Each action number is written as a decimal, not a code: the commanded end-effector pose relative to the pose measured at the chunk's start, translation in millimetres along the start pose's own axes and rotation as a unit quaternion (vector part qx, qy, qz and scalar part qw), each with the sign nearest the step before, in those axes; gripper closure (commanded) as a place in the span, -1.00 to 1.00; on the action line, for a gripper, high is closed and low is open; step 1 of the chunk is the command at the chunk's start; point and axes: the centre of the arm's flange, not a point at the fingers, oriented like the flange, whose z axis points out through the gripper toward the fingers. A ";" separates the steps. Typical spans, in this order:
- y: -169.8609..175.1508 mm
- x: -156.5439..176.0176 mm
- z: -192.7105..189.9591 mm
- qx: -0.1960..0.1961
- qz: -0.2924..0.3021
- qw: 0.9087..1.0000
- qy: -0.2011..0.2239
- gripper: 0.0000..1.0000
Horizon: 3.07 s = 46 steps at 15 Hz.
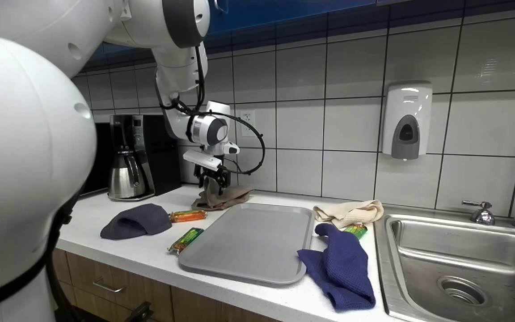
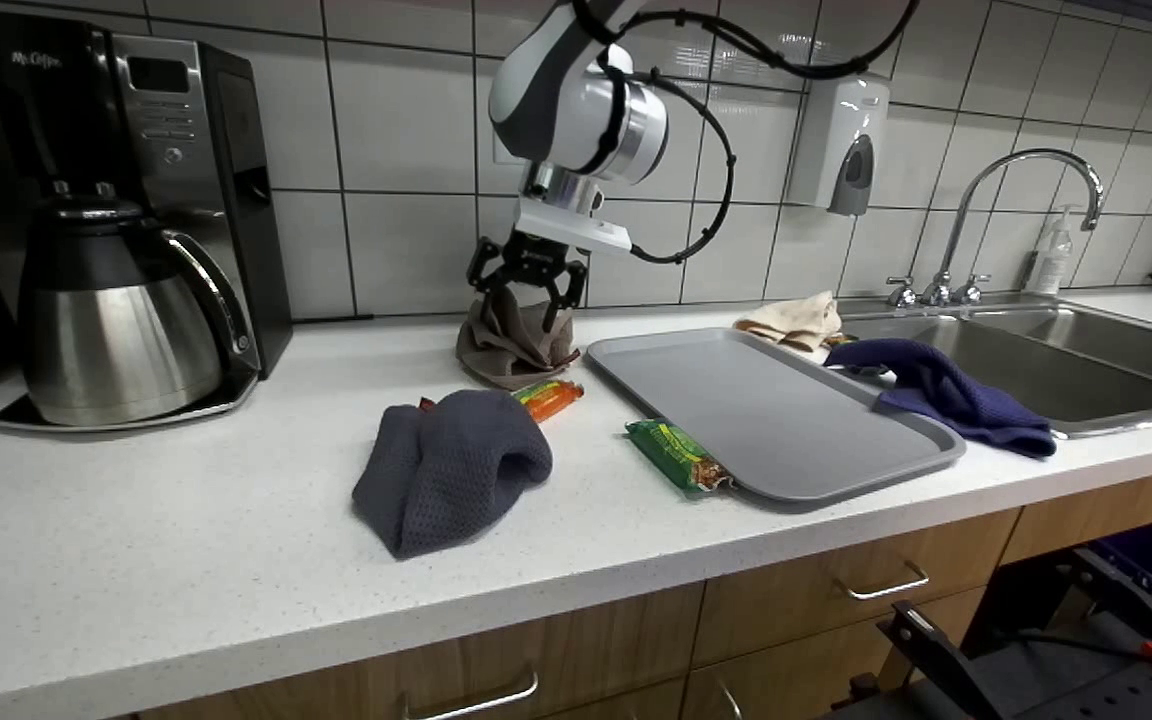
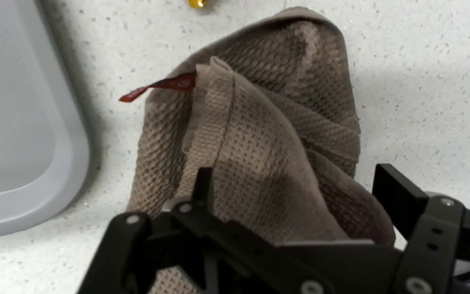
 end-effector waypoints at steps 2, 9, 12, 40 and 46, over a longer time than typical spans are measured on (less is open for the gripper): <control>1.0 -19.1 -9.3 -0.017 -0.017 1.000 0.004 -1.00; -0.3 -47.0 -14.9 -0.029 -0.029 0.999 0.001 -1.00; -3.3 -58.6 -19.5 -0.036 -0.035 0.999 -0.001 -1.00; -29.1 -184.8 -60.8 -0.137 -0.024 0.990 -0.030 -1.00; -24.2 -210.1 -73.4 -0.151 0.006 0.988 -0.033 -1.00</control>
